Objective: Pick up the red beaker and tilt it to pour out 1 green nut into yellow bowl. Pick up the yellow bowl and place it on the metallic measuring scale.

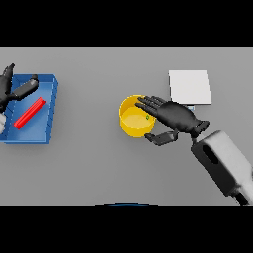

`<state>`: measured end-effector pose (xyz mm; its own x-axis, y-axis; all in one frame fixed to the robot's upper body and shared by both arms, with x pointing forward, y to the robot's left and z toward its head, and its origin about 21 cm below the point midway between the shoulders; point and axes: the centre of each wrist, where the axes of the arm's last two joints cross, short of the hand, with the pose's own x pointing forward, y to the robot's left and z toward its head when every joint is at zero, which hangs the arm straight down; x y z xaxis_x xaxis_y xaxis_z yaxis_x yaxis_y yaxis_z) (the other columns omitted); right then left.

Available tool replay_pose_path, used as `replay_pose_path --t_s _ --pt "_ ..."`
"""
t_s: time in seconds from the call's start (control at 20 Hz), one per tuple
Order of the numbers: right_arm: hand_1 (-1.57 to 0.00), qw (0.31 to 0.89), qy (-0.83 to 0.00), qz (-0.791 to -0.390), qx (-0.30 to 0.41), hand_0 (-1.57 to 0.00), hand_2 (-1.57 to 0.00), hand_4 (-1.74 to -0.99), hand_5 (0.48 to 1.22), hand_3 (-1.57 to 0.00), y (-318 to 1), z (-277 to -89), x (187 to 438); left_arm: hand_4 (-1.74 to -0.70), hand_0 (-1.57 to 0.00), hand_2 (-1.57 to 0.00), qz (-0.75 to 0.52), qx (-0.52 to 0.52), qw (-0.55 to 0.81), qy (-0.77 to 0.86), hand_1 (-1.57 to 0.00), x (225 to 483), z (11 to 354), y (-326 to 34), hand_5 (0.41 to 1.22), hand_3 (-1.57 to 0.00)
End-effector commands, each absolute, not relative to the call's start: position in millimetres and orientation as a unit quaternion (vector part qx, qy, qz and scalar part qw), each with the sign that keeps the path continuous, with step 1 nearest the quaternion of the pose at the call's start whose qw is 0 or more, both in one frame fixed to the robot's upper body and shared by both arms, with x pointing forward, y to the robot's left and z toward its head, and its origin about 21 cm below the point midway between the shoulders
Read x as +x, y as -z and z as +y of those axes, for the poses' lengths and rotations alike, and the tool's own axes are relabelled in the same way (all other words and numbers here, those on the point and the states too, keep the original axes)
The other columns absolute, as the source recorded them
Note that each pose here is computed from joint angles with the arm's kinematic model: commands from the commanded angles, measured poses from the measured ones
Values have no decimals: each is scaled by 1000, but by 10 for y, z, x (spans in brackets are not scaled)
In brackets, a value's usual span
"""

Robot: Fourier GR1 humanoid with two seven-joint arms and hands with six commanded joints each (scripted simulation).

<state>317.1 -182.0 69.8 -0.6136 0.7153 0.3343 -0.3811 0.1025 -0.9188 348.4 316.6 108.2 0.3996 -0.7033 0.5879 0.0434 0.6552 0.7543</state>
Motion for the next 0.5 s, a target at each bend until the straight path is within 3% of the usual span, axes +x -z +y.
replay_pose_path --t_s 0.0,0.45 --pt "1 415 -666 -606 -134 1 1 -1277 677 1 -691 -1746 3223 -797 1 1 -495 336 763 245 1 3493 3172 -1124 718 1" --pt "1 388 -733 -550 -98 1 1 -1260 679 1 -559 -1530 3418 -796 1 1 -493 335 763 248 1 3501 3198 -1111 733 1"
